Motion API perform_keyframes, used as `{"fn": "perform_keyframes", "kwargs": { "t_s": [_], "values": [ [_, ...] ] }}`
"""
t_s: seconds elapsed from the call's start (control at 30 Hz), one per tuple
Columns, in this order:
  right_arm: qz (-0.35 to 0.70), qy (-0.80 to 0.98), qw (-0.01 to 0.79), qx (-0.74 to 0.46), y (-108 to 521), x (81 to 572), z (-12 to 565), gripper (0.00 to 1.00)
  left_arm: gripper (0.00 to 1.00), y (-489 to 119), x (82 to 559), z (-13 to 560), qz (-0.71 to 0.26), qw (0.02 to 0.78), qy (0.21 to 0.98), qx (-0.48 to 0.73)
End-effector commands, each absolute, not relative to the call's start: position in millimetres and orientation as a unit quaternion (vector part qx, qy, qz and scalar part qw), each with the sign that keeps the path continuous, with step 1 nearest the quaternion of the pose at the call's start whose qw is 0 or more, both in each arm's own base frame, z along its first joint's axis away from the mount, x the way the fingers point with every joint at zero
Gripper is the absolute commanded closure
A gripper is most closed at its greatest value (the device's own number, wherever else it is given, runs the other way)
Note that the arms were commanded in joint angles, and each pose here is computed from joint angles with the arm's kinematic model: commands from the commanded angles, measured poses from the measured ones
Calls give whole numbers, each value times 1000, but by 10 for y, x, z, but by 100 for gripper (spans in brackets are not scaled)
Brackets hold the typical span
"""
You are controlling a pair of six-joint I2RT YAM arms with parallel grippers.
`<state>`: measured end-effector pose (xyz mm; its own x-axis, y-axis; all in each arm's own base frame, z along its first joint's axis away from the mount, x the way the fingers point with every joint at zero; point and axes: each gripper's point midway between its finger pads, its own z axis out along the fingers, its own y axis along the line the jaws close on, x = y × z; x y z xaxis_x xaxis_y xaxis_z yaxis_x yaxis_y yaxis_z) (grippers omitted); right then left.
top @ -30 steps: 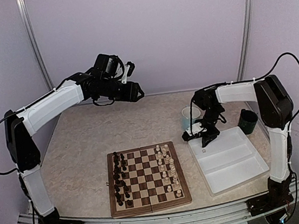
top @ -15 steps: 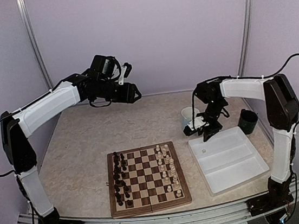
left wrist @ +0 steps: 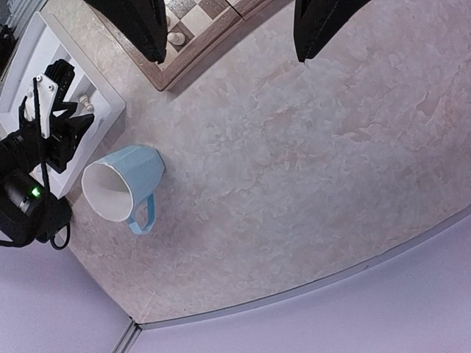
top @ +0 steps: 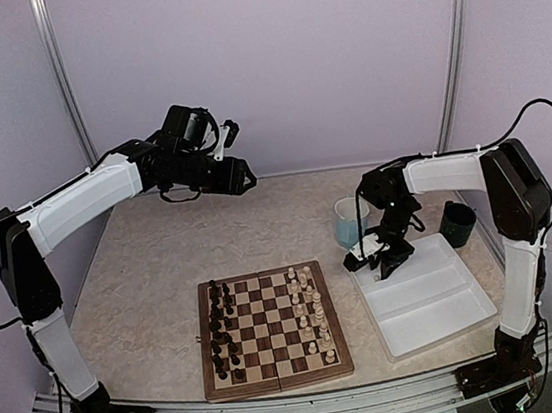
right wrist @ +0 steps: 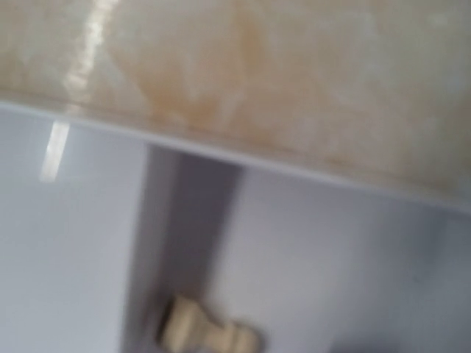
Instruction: Set up the chess pieces on the board
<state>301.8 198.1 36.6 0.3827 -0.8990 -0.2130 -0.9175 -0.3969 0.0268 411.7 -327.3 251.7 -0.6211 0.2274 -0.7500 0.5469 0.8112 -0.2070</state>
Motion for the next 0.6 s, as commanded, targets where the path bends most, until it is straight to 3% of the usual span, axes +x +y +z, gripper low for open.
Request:
{"fn": "perform_keyframes", "kwargs": {
  "t_s": [0.0, 0.37, 0.57],
  "values": [
    [78, 365, 41, -927, 1882, 2876, 384, 56, 41, -3217, 4112, 2737, -222, 399, 864, 214],
    [83, 322, 43, -942, 1905, 2785, 230, 56, 41, -3242, 4125, 2736, -228, 399, 863, 211],
    [97, 312, 59, -943, 1972, 2736, 194, 64, 41, -3269, 4130, 2732, -236, 398, 861, 208]
  ]
}}
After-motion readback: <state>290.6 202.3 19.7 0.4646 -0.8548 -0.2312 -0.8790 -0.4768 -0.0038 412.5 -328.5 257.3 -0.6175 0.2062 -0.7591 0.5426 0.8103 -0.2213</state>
